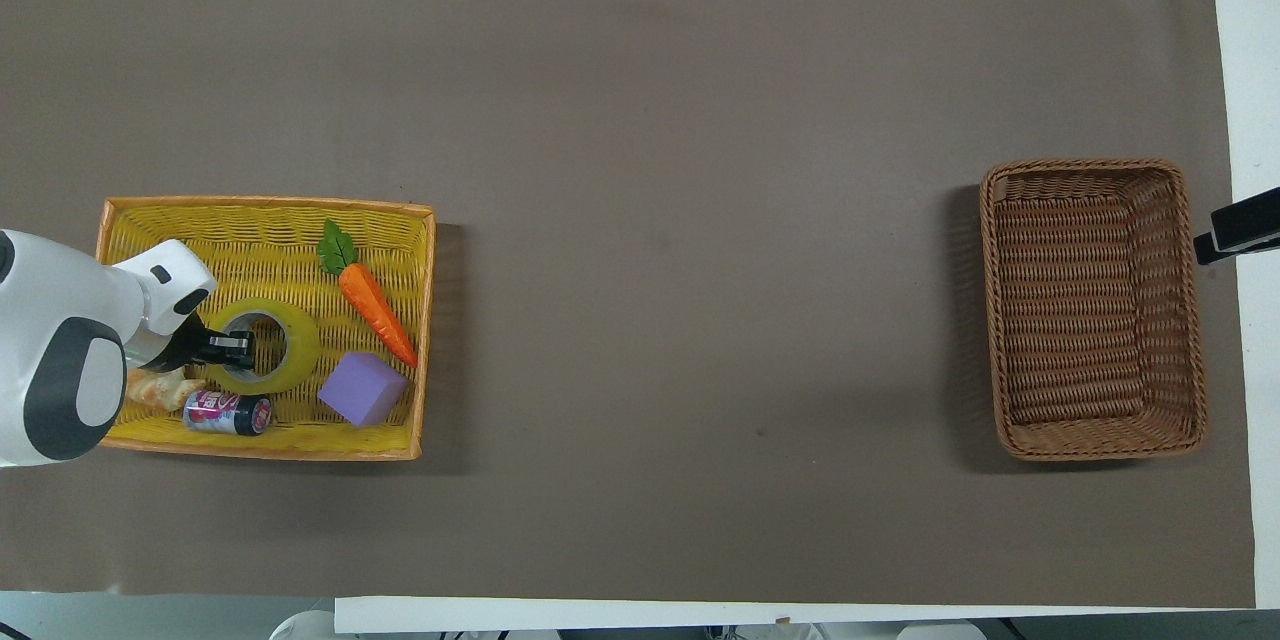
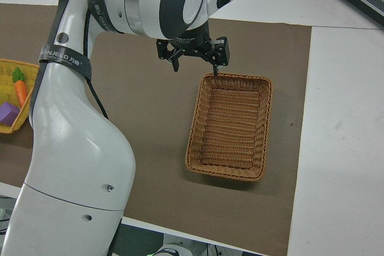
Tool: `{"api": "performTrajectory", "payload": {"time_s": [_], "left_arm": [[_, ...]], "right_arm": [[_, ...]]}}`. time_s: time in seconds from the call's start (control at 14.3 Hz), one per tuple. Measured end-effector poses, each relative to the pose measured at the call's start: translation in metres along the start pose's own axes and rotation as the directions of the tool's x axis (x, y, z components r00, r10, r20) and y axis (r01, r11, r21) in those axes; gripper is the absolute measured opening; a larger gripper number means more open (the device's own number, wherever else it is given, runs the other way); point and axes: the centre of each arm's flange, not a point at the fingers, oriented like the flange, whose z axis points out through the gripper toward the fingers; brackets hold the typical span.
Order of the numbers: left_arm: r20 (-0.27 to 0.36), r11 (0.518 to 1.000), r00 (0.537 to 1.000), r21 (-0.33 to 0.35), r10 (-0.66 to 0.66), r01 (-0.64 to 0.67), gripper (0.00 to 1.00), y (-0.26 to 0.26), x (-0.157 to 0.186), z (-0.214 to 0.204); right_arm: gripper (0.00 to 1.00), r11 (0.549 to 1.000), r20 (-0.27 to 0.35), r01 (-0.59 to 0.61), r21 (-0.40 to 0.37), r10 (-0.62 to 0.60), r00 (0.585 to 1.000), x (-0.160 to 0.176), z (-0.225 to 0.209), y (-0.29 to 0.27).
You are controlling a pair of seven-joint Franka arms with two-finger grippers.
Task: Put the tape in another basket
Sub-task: 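Close the left gripper on the tape roll's rim and lift it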
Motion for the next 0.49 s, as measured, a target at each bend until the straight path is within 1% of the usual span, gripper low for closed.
{"api": "performTrajectory", "payload": {"time_s": [0.07,0.21,0.28,0.35,0.49], "left_arm": [[0.009,1.0,1.0,0.0,0.001,-0.001,0.24,0.0,0.005,-0.016],[0.007,1.0,1.0,-0.009,-0.004,0.004,0.22,0.0,0.015,-0.056],[-0.002,0.999,1.0,-0.039,-0.017,0.017,0.22,0.003,0.02,-0.076],[-0.015,0.996,0.999,-0.084,-0.038,0.036,0.22,0.009,0.024,-0.096],[-0.028,0.988,0.997,-0.134,-0.079,0.074,0.22,0.037,0.029,-0.119]], "right_arm": [[1.0,1.0,0.0,0.0,0.0,0.0,1.0,0.0,0.0,0.0],[1.0,1.0,0.0,0.0,0.0,0.0,1.0,0.0,0.0,0.0],[1.0,1.0,0.0,0.0,0.0,0.0,1.0,0.0,0.0,0.0],[1.0,1.0,0.0,0.0,0.0,0.0,1.0,0.0,0.0,0.0],[1.0,1.0,0.0,0.0,0.0,0.0,1.0,0.0,0.0,0.0]]}}
